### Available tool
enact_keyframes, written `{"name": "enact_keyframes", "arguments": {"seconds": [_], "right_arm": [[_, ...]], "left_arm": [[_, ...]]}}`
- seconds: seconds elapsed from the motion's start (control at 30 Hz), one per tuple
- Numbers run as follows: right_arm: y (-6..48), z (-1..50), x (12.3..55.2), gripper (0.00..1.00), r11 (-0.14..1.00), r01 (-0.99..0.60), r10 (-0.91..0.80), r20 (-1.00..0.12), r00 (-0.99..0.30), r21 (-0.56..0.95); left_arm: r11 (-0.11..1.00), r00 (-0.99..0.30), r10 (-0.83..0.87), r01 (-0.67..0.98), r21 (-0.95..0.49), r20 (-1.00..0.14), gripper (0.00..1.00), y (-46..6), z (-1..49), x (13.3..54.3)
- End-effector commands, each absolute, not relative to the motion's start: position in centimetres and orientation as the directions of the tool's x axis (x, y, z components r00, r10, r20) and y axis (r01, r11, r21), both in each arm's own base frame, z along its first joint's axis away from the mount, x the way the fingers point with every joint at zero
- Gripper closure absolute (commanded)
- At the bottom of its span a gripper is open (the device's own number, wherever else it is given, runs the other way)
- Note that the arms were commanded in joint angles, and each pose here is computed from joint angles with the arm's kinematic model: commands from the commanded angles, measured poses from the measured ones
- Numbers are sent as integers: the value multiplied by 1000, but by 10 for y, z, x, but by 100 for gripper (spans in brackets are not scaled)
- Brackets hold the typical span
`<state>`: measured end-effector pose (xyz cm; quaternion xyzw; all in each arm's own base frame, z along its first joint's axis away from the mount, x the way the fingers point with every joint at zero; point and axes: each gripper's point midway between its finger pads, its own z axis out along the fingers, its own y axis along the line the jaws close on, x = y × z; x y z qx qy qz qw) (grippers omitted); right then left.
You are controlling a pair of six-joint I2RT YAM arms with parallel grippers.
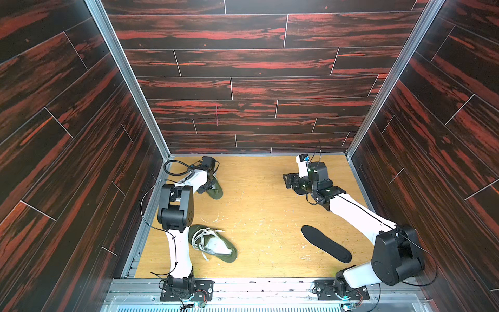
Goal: Insert the insole into the shoe
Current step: Move the shoe to the center of the board.
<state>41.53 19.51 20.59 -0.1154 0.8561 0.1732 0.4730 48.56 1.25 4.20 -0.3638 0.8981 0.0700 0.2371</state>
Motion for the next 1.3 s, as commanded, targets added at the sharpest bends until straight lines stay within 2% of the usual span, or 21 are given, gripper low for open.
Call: {"name": "enact_keyframes", "arguments": {"seconds": [0.0,0.37,0.73,0.87,1.03,1.1,1.27], "right_arm": [[206,212,409,12,900,-381,-32,-841,-539,211],[203,187,391,13,902,-310,19,-747,-665,299],[198,164,384,14,915,-247,45,-687,-725,320],[197,159,383,14,918,-238,44,-679,-733,317],[194,147,379,14,923,-225,41,-660,-750,314],[192,141,376,14,925,-220,38,-650,-759,310],[192,134,374,14,926,-219,33,-642,-766,308]], "left_arm": [[760,-651,-602,-645,-83,-463,98,5,51,490],[798,-680,-602,-536,-276,-418,100,-82,71,477],[823,-677,-568,-490,-289,-468,100,-189,83,441],[849,-713,-529,-434,-302,-460,100,-228,78,436],[867,-737,-498,-422,-265,-456,100,-239,69,426],[868,-740,-496,-430,-247,-455,94,-234,67,421],[889,-744,-455,-410,-204,-489,67,-219,79,410]]}}
